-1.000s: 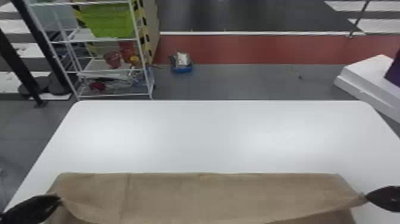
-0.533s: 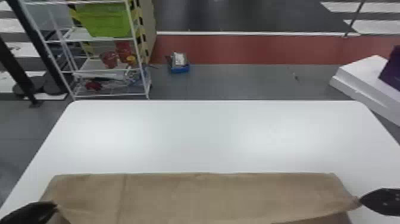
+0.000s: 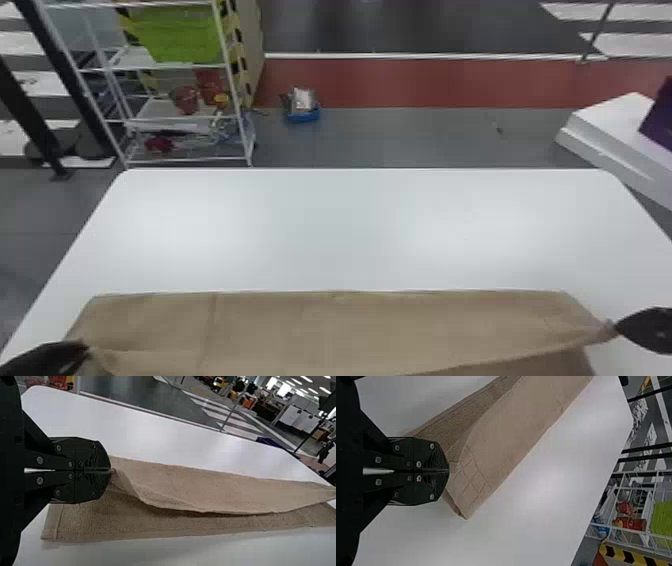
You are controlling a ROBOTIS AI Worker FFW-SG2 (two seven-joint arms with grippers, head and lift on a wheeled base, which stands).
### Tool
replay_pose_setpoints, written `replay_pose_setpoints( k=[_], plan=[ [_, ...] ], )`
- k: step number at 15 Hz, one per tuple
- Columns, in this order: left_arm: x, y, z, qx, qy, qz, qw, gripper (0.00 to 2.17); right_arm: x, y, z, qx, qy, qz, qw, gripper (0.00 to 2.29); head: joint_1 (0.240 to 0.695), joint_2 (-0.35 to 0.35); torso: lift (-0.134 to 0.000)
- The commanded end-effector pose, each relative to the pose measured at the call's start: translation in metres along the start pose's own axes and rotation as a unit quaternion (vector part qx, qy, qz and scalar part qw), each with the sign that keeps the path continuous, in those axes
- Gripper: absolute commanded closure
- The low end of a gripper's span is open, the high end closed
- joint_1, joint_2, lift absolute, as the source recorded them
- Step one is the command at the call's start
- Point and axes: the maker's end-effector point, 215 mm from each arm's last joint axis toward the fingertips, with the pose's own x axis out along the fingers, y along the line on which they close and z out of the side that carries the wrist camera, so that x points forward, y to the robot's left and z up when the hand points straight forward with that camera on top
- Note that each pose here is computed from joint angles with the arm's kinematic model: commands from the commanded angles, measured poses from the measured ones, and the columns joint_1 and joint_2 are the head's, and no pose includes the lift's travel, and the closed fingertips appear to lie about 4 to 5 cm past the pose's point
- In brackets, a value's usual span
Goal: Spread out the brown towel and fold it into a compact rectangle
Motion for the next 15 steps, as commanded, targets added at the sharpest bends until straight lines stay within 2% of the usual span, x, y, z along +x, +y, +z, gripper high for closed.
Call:
replay_pose_setpoints(
  k=[1, 12, 15],
  plan=[
    [0.000, -0.005, 0.000, -0.001, 0.001, -0.007, 1.0000, 1.41, 0.005, 0.007, -0.006, -0.009, 0.010, 0.008, 0.9999, 1.12, 0.695, 0.010, -0.124],
    [0.004, -0.020, -0.003, -0.009, 0.004, -0.028, 0.9996, 1.41, 0.022, 0.019, -0.037, -0.043, 0.067, 0.019, 0.9967, 1.12, 0.695, 0.009, -0.124],
    [-0.002, -0.015, -0.005, -0.002, 0.011, -0.023, 0.9997, 1.41, 0.012, 0.009, -0.025, -0.047, 0.053, 0.008, 0.9975, 1.12, 0.695, 0.015, -0.124]
  ],
)
